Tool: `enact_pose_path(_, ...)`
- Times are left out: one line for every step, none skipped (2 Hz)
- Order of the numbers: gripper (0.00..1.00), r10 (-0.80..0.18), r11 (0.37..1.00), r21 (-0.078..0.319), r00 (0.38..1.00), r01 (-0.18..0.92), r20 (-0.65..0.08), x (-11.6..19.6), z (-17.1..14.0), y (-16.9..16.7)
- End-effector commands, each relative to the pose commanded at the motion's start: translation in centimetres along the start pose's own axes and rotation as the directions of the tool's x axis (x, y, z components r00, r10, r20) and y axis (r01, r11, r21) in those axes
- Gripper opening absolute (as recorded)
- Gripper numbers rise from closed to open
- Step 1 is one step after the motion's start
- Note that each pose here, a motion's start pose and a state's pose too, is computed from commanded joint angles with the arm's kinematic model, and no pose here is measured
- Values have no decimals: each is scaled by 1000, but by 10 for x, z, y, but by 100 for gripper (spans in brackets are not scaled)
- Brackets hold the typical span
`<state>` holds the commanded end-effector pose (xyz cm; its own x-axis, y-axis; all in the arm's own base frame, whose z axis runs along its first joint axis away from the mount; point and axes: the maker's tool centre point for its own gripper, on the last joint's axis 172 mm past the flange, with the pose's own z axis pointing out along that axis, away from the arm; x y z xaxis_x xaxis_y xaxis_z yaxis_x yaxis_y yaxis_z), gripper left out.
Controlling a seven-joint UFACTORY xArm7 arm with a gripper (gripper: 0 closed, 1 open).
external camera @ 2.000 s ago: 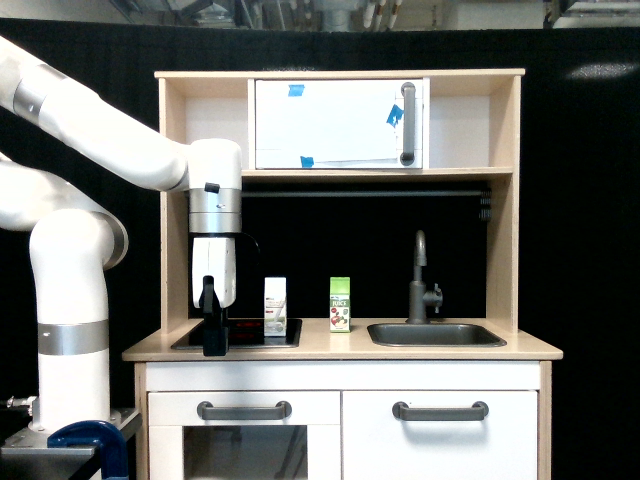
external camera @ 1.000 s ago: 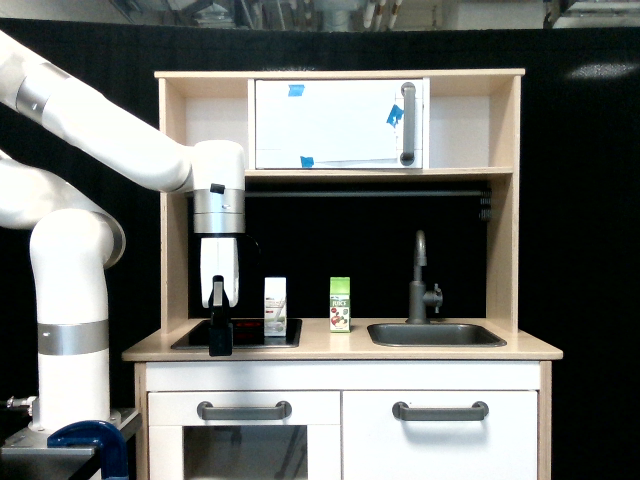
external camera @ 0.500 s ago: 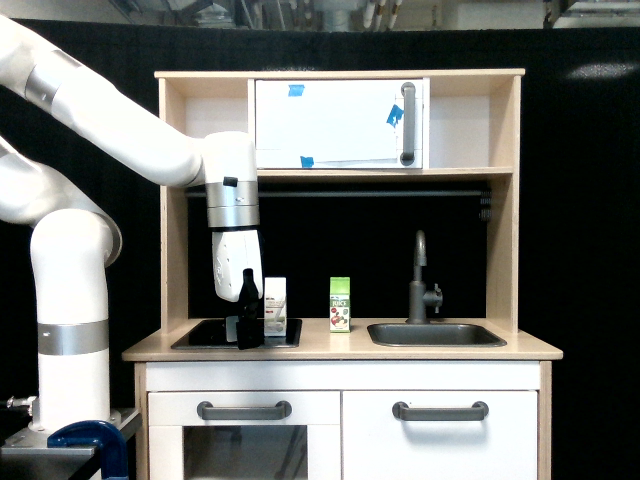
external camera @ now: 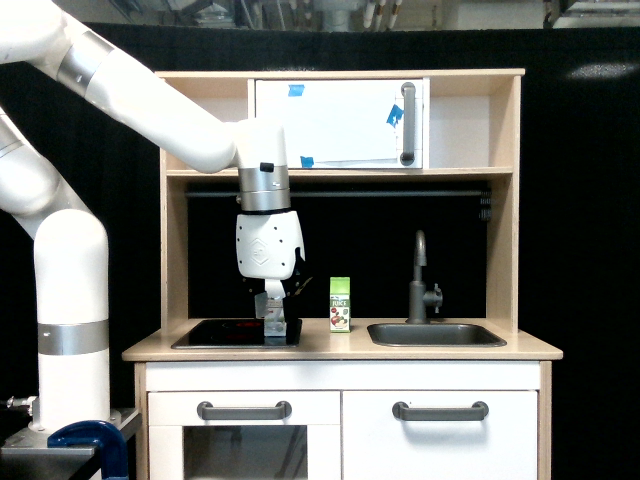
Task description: Put the white box into the sink
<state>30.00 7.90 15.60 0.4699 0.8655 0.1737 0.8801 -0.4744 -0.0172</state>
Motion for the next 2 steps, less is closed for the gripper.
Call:
enact_pose_path(100, -425, 904, 50, 905, 424, 8, 22, -3, -14)
enact_pose_path(100, -654, 746, 95, 752, 659, -84, 22, -5, -36)
